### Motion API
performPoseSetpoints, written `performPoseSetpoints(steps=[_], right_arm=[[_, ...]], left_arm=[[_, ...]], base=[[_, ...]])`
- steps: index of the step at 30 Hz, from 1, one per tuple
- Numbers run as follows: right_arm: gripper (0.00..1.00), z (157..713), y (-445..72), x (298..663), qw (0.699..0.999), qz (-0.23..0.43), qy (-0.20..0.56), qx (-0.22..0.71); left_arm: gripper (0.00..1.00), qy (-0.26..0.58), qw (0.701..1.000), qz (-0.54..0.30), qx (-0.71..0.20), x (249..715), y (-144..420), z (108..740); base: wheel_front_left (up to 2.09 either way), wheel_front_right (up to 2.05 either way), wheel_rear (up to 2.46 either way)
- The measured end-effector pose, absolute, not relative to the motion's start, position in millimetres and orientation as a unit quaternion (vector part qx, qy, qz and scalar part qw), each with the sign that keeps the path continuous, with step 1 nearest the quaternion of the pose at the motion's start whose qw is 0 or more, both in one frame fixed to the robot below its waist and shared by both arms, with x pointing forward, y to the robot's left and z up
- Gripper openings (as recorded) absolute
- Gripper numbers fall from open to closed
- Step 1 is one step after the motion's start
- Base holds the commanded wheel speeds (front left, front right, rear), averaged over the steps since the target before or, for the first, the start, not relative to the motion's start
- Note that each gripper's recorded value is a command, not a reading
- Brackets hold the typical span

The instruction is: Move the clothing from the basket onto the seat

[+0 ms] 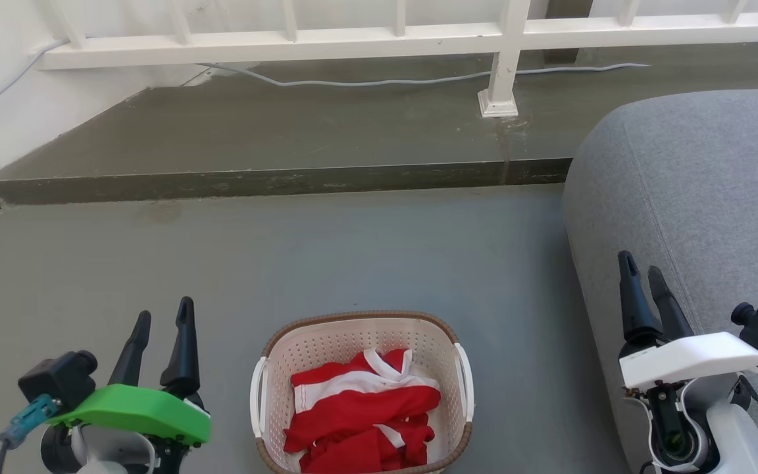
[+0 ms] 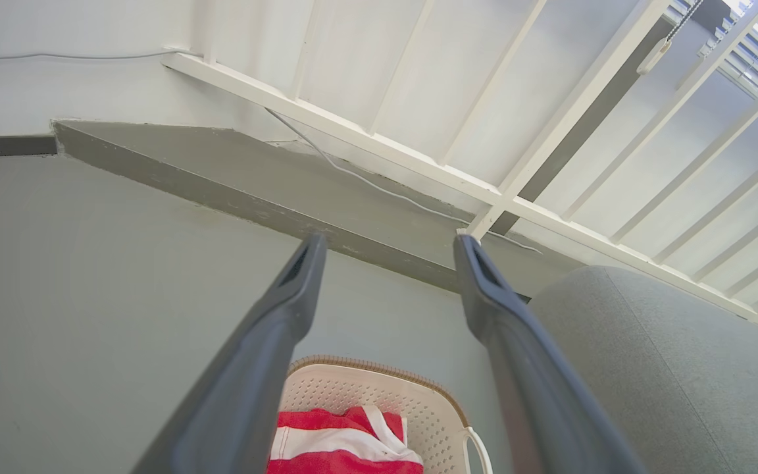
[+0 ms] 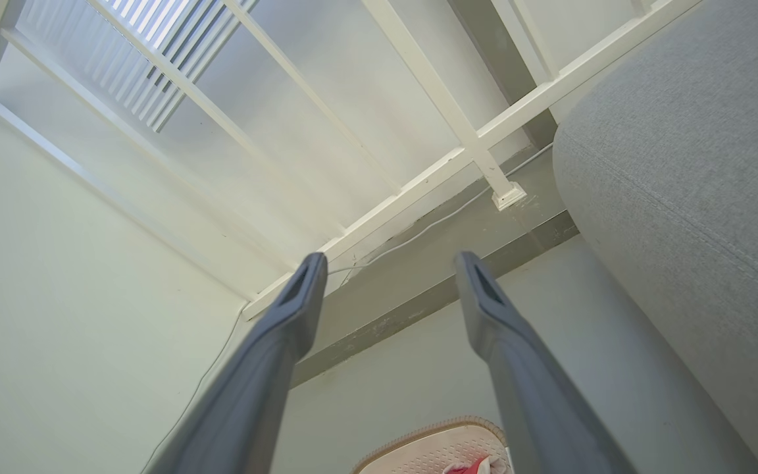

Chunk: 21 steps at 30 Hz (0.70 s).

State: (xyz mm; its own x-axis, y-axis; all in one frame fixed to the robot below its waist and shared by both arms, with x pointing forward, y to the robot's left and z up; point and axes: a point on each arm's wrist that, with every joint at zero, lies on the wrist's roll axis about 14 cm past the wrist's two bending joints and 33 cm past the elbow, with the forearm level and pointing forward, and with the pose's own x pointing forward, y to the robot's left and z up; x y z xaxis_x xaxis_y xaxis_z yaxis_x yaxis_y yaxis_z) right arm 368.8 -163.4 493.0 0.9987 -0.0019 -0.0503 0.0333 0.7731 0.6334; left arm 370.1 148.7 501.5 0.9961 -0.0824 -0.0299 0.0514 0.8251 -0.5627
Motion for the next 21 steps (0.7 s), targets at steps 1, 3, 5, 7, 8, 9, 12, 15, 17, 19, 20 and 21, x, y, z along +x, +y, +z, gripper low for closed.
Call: performPoseSetpoints(steps=[1, 3, 5, 7, 8, 9, 12, 15, 17, 19, 20, 21], right_arm=[[1.0, 493.0, -163.4, 368.8, 0.941, -0.009, 0.023, 0.337], [1.0, 494.7, -161.1, 368.6, 0.946, -0.006, 0.021, 0.323], [1.0, 496.2, -158.5, 368.0, 0.951, -0.002, 0.018, 0.308], [1.0, 497.7, -157.3, 367.3, 0.955, -0.001, 0.015, 0.295], [1.0, 497.9, -156.1, 366.5, 0.958, 0.002, 0.015, 0.287], [1.0, 497.8, -155.3, 365.4, 0.96, 0.002, 0.015, 0.28], [1.0, 499.6, -152.2, 363.6, 0.965, 0.007, 0.01, 0.261], [1.0, 504.8, -149.9, 363.3, 0.97, 0.011, 0.0, 0.241], [1.0, 509.4, -147.2, 362.7, 0.975, 0.015, -0.01, 0.22], [1.0, 512.0, -143.9, 361.9, 0.978, 0.021, -0.015, 0.208], [1.0, 513.5, -142.6, 361.5, 0.979, 0.024, -0.018, 0.2], [1.0, 514.8, -142.4, 361.1, 0.981, 0.023, -0.022, 0.193]], left_arm=[[1.0, 0.026, 0.955, -0.035, -0.294, 370.1, 148.7, 501.5], [1.0, 0.023, 0.961, -0.038, -0.274, 369.8, 146.4, 502.8], [1.0, 0.018, 0.963, -0.042, -0.264, 369.5, 143.8, 505.1], [1.0, 0.014, 0.968, -0.043, -0.245, 368.7, 143.1, 506.6], [1.0, 0.011, 0.97, -0.044, -0.239, 367.9, 142.6, 507.4], [1.0, 0.01, 0.971, -0.044, -0.235, 366.8, 141.8, 507.6], [1.0, 0.007, 0.976, -0.048, -0.21, 363.4, 138.6, 506.9], [1.0, 0.003, 0.981, -0.049, -0.189, 361.2, 136.9, 507.0], [1.0, 0.0, 0.984, -0.051, -0.171, 358.3, 136.1, 506.4], [1.0, -0.004, 0.987, -0.051, -0.151, 357.7, 136.0, 507.6], [1.0, -0.008, 0.988, -0.052, -0.146, 357.4, 135.7, 509.0], [1.0, -0.01, 0.988, -0.054, -0.141, 357.1, 135.2, 509.5]], base=[[0.0, 0.0, 0.0], [0.0, 0.0, 0.0], [0.0, 0.0, 0.0], [0.0, 0.0, 0.0], [0.0, 0.0, 0.0], [0.0, 0.0, 0.0], [0.0, 0.0, 0.0], [0.0, 0.0, 0.0], [0.0, 0.0, 0.0], [0.0, 0.0, 0.0], [0.0, 0.0, 0.0], [0.0, 0.0, 0.0]])
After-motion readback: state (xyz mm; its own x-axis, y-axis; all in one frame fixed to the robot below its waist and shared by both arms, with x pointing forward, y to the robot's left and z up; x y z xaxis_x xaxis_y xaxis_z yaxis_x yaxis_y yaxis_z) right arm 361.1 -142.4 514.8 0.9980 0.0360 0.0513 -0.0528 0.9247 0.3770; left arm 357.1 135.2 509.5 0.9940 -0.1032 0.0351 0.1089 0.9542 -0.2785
